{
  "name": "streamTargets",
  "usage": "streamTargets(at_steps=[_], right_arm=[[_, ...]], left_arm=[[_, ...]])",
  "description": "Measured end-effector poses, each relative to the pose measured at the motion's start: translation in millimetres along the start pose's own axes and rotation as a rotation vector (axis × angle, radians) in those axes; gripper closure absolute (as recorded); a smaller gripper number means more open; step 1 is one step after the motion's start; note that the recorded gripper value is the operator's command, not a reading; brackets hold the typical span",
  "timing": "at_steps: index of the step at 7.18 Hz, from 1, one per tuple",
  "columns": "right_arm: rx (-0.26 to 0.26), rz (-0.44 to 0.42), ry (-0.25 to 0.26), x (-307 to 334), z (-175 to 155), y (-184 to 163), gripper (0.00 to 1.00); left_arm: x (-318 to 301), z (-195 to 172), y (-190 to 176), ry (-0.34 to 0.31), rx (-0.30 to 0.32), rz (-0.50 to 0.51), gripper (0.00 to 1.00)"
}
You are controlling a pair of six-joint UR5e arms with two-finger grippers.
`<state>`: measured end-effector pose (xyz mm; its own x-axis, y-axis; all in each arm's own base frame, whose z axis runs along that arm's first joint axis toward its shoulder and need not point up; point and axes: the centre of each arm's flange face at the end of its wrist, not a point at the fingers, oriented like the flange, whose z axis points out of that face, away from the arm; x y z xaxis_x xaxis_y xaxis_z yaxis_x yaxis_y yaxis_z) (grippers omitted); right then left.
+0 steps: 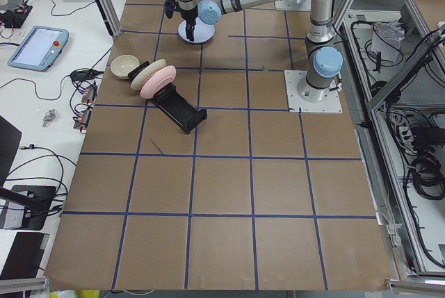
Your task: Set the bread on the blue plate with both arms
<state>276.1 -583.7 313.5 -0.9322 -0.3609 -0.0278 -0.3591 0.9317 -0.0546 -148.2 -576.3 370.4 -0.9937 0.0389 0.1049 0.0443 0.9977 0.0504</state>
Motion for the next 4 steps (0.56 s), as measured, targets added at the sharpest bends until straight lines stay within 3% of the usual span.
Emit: streamTargets(at_steps=[1, 3, 4], right_arm=[[0.021, 0.000, -0.014, -15.6, 26.9, -11.6, 0.74], [0.044, 0.000, -0.026, -32.7, 69.0, -28.1, 0.53], [0.040, 0.010, -0.023, -38.9, 81.1, -31.4, 0.26]], left_arm=[[-2.5, -31.8, 9.1, -0.040, -0.030, -0.006, 0.00], [-2.4, -79.5, 20.6, -0.089, -0.070, -0.011, 0.00], [-1.7, -90.3, 26.8, -0.097, -0.072, -0.010, 0.00]])
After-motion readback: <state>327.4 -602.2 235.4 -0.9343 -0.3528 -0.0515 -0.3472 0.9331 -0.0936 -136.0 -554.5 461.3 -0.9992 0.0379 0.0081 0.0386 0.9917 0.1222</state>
